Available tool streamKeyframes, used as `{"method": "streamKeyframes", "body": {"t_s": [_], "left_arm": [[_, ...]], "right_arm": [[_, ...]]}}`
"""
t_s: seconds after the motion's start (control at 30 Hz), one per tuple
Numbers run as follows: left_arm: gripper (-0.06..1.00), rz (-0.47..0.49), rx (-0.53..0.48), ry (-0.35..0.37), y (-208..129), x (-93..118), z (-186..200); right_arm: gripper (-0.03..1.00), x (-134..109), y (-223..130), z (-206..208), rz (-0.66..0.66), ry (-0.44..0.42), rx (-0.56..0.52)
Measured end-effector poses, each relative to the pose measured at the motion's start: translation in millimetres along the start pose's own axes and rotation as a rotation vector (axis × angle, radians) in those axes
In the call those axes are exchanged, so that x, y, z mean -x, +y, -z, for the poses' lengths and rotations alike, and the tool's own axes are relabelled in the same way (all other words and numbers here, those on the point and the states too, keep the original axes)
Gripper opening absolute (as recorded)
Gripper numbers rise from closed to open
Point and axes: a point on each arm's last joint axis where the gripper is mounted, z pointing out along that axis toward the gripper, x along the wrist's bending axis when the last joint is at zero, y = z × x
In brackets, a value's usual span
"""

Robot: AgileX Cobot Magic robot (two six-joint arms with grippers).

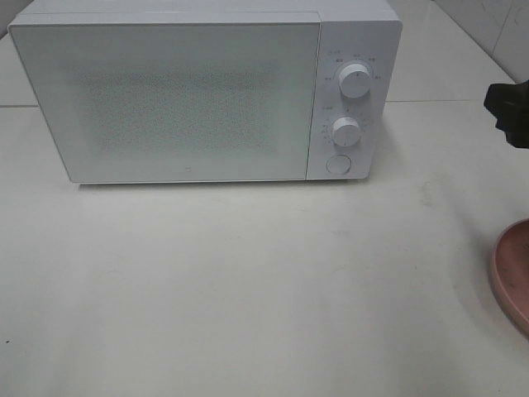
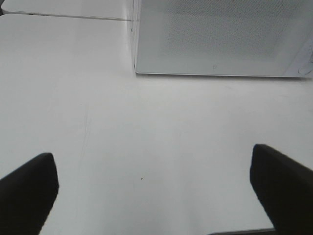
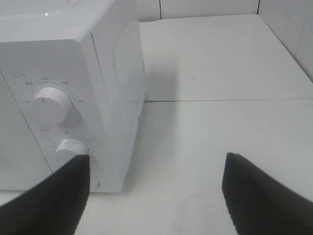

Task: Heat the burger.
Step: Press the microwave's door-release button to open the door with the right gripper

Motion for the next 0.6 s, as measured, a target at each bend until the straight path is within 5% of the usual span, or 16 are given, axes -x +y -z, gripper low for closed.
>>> {"method": "streamKeyframes", "body": {"t_s": [0.6], "left_arm": [[0.99,0.0,0.0,0.0,0.0,0.0,0.0]], "right_arm": [[0.74,-7.2,-33.8,-43.7,-0.037,0.032,0.131]]}}
